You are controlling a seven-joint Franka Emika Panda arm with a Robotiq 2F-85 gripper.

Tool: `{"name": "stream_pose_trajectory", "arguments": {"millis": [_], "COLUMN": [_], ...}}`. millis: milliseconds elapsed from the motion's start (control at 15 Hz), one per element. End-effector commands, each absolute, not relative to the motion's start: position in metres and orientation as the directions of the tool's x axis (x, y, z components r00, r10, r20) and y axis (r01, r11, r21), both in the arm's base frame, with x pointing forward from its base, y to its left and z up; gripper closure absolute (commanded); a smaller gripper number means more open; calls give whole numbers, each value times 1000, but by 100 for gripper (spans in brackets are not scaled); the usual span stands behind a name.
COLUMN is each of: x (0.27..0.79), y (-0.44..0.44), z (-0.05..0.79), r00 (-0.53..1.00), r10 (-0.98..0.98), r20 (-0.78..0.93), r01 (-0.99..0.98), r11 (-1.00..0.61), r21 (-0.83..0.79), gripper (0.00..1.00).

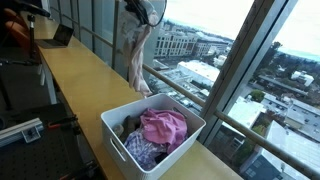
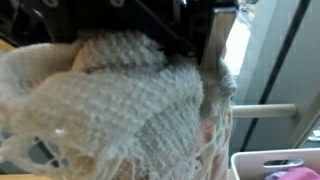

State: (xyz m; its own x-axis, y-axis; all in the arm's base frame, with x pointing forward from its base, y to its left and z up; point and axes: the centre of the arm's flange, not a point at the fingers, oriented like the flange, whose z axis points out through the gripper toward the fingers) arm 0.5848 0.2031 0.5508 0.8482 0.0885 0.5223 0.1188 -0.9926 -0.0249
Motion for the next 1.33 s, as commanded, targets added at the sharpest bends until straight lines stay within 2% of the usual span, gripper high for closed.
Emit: {"name": "stream_pose_trajectory", "arguments": {"millis": [0, 267, 800, 867, 933, 1267], "x": [607, 611, 615, 613, 612, 616], "y": [292, 305, 267, 268, 267, 230], "z": [553, 481, 348, 336, 329, 369], "r00": [863, 907, 973, 979, 982, 982], "r10": [142, 145, 102, 109, 115, 85], "r20": [486, 397, 207, 171, 149, 167], "r01": [182, 183, 109, 112, 116, 77], "r11": [-983, -981, -994, -994, -993, -996], "r21": [-37, -60, -25, -9, 2, 51], "gripper": [97, 97, 97, 64, 64, 29]}}
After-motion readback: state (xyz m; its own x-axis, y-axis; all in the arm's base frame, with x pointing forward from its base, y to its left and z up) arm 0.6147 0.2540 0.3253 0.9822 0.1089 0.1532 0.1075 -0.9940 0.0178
